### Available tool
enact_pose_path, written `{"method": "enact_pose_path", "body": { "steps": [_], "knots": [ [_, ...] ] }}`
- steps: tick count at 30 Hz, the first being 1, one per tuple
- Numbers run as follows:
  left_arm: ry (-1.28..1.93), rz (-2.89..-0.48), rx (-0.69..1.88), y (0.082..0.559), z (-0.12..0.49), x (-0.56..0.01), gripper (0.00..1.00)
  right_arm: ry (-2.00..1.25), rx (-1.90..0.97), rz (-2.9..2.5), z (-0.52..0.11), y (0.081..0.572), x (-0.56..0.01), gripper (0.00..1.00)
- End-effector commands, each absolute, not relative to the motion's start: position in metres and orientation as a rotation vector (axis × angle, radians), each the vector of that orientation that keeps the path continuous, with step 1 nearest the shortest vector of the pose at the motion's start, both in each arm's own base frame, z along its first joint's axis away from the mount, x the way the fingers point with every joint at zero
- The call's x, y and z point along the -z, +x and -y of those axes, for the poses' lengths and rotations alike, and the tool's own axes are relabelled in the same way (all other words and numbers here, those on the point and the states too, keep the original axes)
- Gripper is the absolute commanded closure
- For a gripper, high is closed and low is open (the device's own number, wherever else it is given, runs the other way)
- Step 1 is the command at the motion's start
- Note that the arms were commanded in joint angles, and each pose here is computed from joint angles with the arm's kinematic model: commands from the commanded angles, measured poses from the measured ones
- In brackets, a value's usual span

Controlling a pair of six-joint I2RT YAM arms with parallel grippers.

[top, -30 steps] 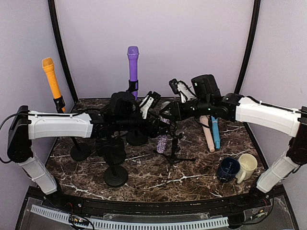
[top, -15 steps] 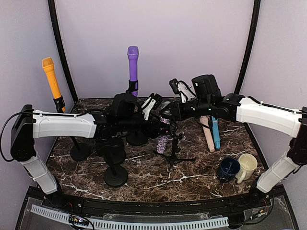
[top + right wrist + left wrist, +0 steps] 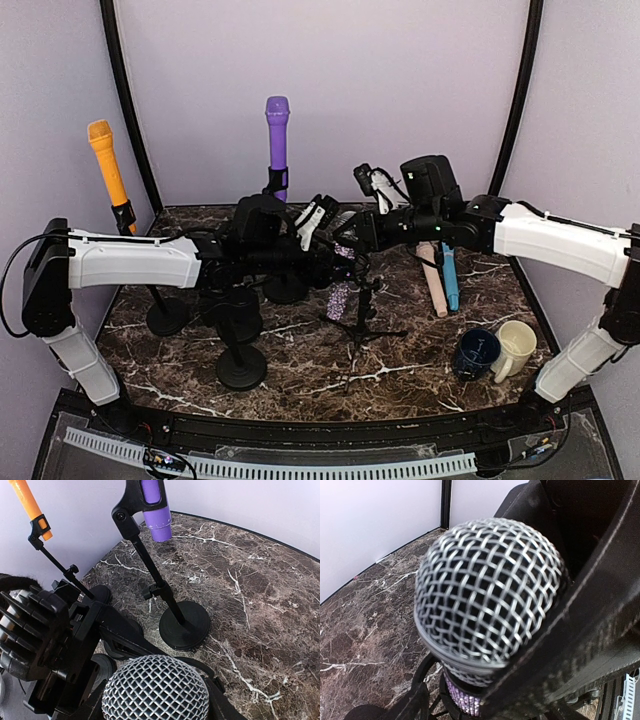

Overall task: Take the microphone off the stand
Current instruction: Hold the microphone stand with the microphone at the center of the board, then remove the microphone from the microphone stand.

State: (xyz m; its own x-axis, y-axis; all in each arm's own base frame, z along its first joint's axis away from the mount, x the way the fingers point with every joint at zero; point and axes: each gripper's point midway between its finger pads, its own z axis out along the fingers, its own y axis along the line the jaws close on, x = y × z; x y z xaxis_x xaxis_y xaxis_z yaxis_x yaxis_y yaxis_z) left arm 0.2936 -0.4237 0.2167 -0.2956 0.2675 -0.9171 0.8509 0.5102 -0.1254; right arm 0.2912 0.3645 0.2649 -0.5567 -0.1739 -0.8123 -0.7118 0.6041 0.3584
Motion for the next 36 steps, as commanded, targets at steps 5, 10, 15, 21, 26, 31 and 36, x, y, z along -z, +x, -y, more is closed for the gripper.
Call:
{"method": "enact_pose_path", "body": {
  "steps": [5, 10, 15, 21, 26, 31, 36],
  "knots": [
    [0.950, -1.859, 0.754, 0.294, 0.419, -0.199, 0.30, -0.644, -1.000, -1.800, -0.368, 0.286, -0.354, 0.71],
    [0.954, -1.865, 0.745, 0.294, 0.419, -0.196, 0.30, -0.634, -0.986, -1.779, -0.363, 0.285, -0.364, 0.71],
    [0.957, -1.869, 0.739, 0.295, 0.419, -0.194, 0.30, -0.623, -0.979, -1.767, -0.359, 0.285, -0.370, 0.71],
    [0.960, -1.875, 0.733, 0.295, 0.418, -0.192, 0.30, -0.614, -0.979, -1.748, -0.356, 0.283, -0.378, 0.71],
    [0.963, -1.884, 0.727, 0.294, 0.417, -0.189, 0.30, -0.612, -0.979, -1.737, -0.354, 0.281, -0.383, 0.71],
    [0.967, -1.887, 0.717, 0.294, 0.416, -0.187, 0.30, -0.635, -0.974, -1.738, -0.354, 0.279, -0.383, 0.71],
    [0.985, -1.884, 0.691, 0.294, 0.414, -0.187, 0.30, -0.612, -0.930, -1.778, -0.351, 0.286, -0.377, 0.71]
  ]
}}
